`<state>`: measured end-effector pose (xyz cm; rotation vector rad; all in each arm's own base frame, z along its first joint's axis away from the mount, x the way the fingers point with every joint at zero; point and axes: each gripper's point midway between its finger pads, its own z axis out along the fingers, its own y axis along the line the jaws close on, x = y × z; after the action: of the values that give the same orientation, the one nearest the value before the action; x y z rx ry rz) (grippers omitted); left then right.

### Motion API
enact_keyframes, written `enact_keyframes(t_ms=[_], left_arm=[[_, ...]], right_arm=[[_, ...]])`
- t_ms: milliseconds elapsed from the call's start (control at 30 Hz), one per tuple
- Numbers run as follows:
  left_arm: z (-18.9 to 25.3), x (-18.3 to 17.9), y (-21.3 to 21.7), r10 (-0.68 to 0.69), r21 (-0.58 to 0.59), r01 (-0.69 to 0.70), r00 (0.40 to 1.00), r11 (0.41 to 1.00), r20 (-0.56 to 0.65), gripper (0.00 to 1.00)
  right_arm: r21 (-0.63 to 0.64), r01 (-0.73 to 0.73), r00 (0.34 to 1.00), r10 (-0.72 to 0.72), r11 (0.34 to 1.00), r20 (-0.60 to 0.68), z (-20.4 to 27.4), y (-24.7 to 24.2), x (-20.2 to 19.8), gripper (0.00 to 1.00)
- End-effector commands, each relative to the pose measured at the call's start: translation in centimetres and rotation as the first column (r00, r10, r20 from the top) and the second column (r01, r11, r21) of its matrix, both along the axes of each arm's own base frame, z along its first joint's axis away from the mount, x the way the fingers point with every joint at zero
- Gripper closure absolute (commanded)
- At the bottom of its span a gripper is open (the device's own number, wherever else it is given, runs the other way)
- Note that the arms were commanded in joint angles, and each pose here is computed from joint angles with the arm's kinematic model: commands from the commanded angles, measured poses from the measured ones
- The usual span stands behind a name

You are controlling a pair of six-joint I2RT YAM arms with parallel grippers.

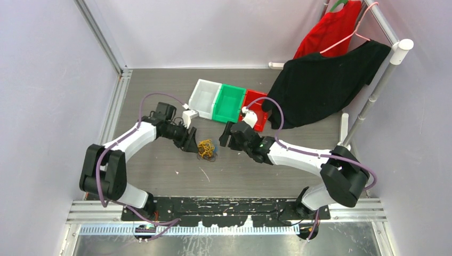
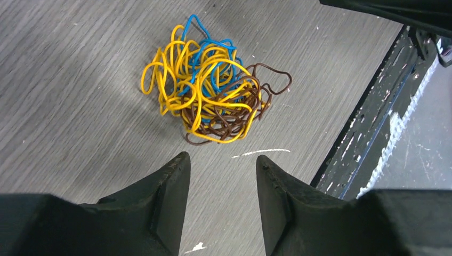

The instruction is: Untangle the cables

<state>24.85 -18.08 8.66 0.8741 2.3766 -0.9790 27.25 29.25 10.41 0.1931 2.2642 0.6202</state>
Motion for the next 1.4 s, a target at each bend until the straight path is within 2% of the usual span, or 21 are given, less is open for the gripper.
enact_keyframes(t_ms=[0,167,367,433,600,733,1000,1167,1367], left_arm=[[0.4,1.7,-1.0,-0.045,0.019,0.043,0.997,0.999,0.064,0.53],[-0.5,3.0,-1.3,-0.042,0.056,0.037,0.996,0.998,0.076,0.55],[-0.4,3.3,-1.9,-0.049,0.041,0.046,0.996,0.998,0.068,0.58],[-0.7,3.1,-2.1,-0.055,0.041,0.053,0.997,0.998,0.061,0.64],[-0.5,2.9,-2.2,-0.056,0.042,0.054,0.997,0.998,0.044,0.88],[1.1,2.5,-1.7,-0.030,0.067,0.029,0.999,0.997,0.025,0.99],[5.8,0.6,-1.0,0.030,0.057,-0.032,0.999,0.998,0.024,1.00],[8.1,-1.0,-1.3,0.059,-0.001,-0.059,0.998,0.998,-0.007,1.00],[10.3,-1.8,-1.3,0.057,-0.032,-0.057,0.998,0.998,0.025,1.00]], right_arm=[[0.048,0.013,0.998,-0.016,0.999,0.059,3.3,0.3,0.6,0.27],[0.045,0.002,0.998,-0.005,0.999,0.066,3.6,0.0,0.3,0.27],[0.030,-0.018,0.997,0.016,0.999,0.073,3.8,0.1,0.3,0.27],[0.027,-0.026,0.997,0.024,0.999,0.074,3.7,0.2,0.3,0.28],[0.017,-0.032,0.997,0.031,0.999,0.077,3.4,0.5,0.6,0.28],[0.044,-0.088,0.994,0.085,0.995,0.074,3.4,1.7,0.3,0.28],[-0.003,-0.173,0.971,0.171,0.985,0.169,4.8,3.8,0.3,0.19],[0.020,-0.245,0.936,0.231,0.969,0.264,6.5,6.3,-0.3,0.15],[0.065,-0.302,0.913,0.269,0.951,0.308,7.7,8.4,-1.0,0.14]])
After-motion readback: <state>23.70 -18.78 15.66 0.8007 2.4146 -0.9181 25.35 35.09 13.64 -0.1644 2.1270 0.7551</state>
